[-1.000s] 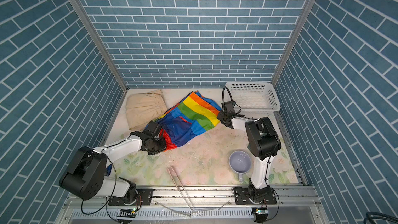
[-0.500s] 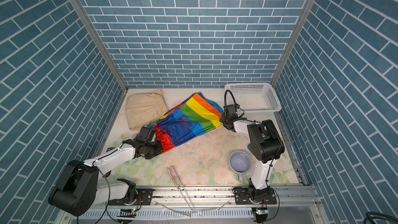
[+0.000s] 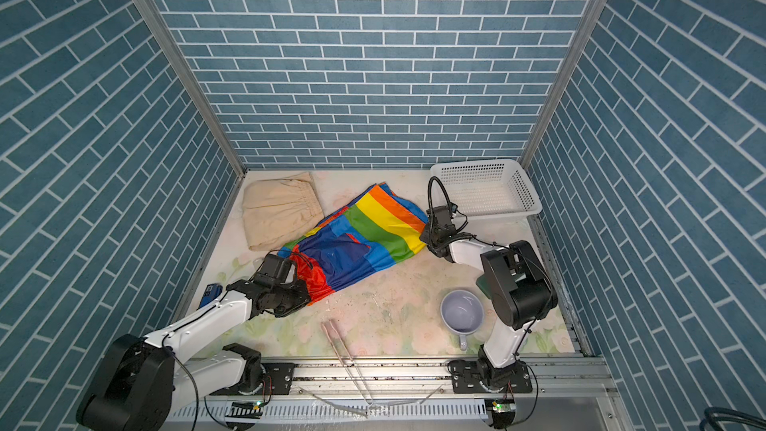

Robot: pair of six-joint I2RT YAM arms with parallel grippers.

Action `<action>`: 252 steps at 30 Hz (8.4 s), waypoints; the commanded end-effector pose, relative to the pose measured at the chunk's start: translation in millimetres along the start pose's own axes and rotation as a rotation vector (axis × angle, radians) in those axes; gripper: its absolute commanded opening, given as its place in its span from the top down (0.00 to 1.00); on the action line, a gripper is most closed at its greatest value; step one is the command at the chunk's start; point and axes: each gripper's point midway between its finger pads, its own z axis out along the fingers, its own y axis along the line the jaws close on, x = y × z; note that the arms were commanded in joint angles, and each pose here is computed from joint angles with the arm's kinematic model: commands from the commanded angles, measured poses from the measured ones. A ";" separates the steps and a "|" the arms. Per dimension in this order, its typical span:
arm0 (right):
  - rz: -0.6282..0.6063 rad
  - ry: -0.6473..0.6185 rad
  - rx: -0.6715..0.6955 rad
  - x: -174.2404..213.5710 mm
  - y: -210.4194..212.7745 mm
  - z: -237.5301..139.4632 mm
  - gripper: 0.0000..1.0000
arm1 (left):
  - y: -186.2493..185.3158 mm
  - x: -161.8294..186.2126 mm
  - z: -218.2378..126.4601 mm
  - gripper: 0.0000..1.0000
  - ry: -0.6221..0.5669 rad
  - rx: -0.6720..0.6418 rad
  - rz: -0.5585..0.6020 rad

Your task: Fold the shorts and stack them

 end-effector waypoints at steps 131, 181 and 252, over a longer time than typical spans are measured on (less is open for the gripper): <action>-0.964 -0.451 -0.359 -66.8 217.3 -127.8 0.34 | -16.0 -32.0 -103.4 0.12 -0.164 -0.033 -0.054; -1.042 0.289 -0.725 262.6 310.1 -24.6 0.86 | 21.3 -49.1 -98.0 0.12 -0.291 0.140 -0.380; -0.519 0.286 -1.142 169.4 350.0 -97.6 1.00 | -38.1 -102.5 -14.1 0.04 -0.410 0.348 -0.459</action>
